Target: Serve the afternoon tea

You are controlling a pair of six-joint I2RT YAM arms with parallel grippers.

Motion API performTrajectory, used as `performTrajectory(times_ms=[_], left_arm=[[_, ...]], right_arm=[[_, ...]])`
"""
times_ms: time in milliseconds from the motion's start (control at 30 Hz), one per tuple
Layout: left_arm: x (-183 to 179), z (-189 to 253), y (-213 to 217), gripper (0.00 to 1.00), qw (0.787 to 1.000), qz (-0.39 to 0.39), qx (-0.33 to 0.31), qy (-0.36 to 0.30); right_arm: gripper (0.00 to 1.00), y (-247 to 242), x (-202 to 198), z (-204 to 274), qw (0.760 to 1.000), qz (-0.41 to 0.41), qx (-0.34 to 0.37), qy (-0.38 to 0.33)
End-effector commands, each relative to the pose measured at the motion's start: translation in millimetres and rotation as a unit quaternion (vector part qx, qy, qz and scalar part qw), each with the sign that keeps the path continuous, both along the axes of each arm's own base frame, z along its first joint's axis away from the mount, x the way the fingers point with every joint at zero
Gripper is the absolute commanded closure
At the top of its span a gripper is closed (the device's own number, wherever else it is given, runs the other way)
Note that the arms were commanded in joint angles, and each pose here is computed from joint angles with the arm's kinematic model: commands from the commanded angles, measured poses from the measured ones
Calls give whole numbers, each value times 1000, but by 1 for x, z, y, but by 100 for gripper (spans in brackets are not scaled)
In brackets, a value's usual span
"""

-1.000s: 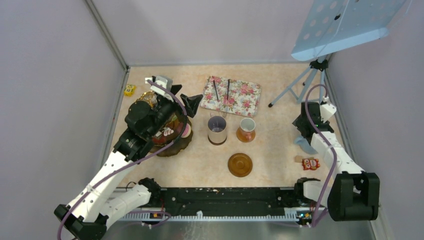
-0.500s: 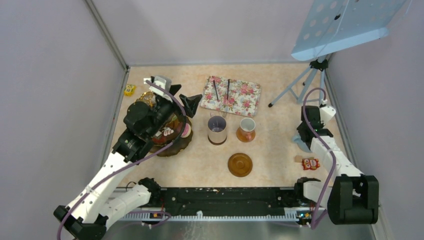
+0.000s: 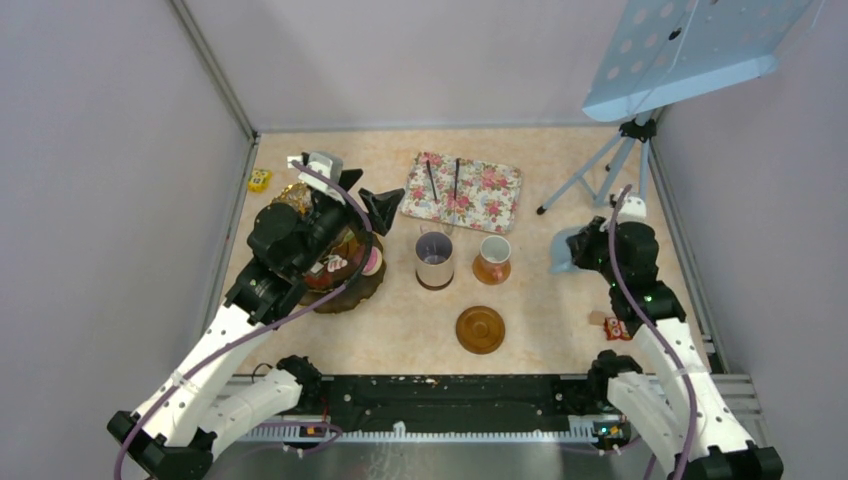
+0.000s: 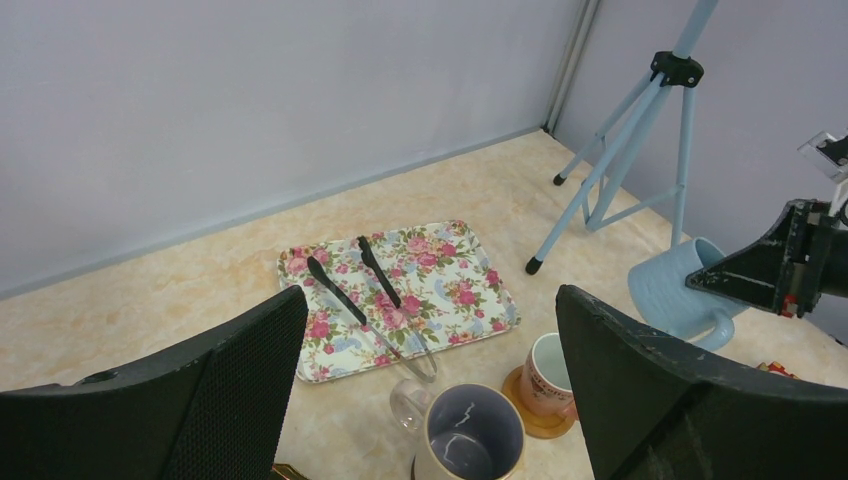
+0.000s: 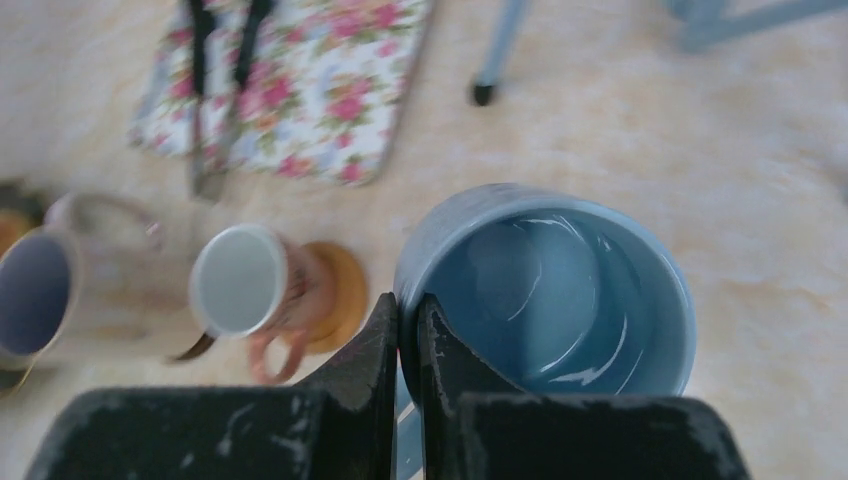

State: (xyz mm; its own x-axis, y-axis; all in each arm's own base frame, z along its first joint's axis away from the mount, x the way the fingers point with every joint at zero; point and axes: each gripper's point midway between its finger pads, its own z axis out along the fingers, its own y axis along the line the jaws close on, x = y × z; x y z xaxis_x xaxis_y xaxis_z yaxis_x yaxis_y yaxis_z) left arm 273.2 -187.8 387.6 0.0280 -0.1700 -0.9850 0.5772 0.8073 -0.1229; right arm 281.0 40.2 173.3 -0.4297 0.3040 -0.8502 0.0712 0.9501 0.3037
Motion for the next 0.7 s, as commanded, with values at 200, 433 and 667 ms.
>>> performTrajectory(times_ms=[200, 433, 667], left_arm=[[-2, 14, -2, 1, 1000, -9, -19, -20], [0, 13, 0, 1, 1000, -1, -18, -19], [2, 17, 17, 1, 998, 41, -29, -25]], right_arm=[[100, 155, -95, 139, 854, 424, 23, -301], [100, 217, -136, 118, 787, 573, 5, -229], [100, 262, -150, 54, 766, 592, -171, -185]])
